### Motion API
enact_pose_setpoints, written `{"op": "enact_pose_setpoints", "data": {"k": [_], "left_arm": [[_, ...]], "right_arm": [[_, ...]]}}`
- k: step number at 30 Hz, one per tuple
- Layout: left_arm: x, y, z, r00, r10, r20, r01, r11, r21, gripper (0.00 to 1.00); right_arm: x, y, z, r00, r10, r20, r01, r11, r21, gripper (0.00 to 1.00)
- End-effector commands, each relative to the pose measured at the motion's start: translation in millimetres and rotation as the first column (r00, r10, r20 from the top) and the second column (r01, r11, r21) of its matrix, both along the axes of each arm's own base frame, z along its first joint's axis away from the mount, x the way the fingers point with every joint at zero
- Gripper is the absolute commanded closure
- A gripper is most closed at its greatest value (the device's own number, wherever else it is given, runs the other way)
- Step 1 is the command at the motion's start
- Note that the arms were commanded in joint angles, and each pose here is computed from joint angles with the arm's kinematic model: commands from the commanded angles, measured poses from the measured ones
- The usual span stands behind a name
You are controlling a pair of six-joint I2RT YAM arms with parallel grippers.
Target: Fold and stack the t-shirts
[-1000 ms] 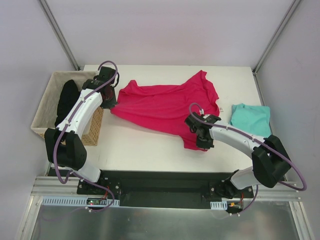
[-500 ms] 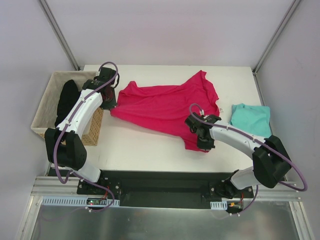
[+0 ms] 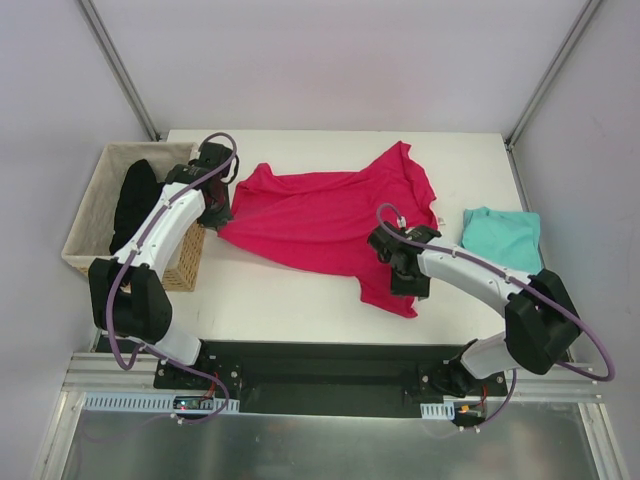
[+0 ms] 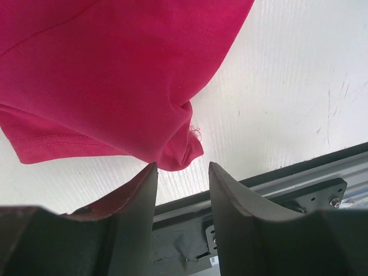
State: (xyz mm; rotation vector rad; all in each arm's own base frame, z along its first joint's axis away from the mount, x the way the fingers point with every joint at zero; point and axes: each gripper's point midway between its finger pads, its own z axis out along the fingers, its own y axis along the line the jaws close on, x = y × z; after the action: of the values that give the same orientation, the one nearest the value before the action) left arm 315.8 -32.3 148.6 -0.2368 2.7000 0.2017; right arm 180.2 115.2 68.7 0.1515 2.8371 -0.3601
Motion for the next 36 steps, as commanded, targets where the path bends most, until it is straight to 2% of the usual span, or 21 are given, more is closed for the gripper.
{"op": "enact_pose_setpoints", "data": {"k": [1,7,8,9,13,16,22,32,35,36], "left_arm": [[-8,14,13,1.0,0.019,0.022,-0.02,0.999,0.042,1.0],[-6,12,11,1.0,0.011,0.012,-0.011,0.999,0.035,1.0],[-6,11,10,1.0,0.007,0.009,-0.007,0.999,0.033,0.78],[-6,11,9,1.0,0.006,0.007,-0.007,0.999,0.033,0.77],[-5,11,10,1.0,0.0,0.007,0.0,0.999,0.036,0.64],[-6,13,10,1.0,-0.006,0.005,0.005,0.999,0.043,0.59],[-10,14,9,1.0,-0.008,-0.008,0.009,0.999,0.047,0.59],[-29,3,-12,0.997,-0.012,-0.077,0.01,1.0,-0.02,0.62],[-39,-2,-22,0.994,-0.013,-0.11,0.008,0.999,-0.049,0.71],[-41,-3,-24,0.993,-0.015,-0.119,0.009,0.999,-0.051,0.81]], "right_arm": [[3,-1,12,1.0,0.003,0.015,-0.002,1.0,-0.022,0.56],[19,3,27,0.997,-0.001,0.08,0.004,1.0,-0.028,0.56],[32,7,39,0.993,0.002,0.122,0.002,1.0,-0.031,0.55],[32,7,38,0.993,0.002,0.118,0.002,0.999,-0.035,0.55],[51,14,57,0.984,0.008,0.176,-0.003,0.999,-0.033,0.55],[62,17,64,0.98,0.007,0.198,-0.001,1.0,-0.03,0.55],[78,17,76,0.971,-0.004,0.237,0.007,1.0,-0.015,0.54],[86,10,74,0.969,-0.049,0.244,0.046,0.999,0.018,0.54],[86,14,68,0.972,-0.048,0.228,0.041,0.999,0.035,0.55],[85,14,66,0.974,-0.047,0.223,0.04,0.999,0.037,0.55]]}}
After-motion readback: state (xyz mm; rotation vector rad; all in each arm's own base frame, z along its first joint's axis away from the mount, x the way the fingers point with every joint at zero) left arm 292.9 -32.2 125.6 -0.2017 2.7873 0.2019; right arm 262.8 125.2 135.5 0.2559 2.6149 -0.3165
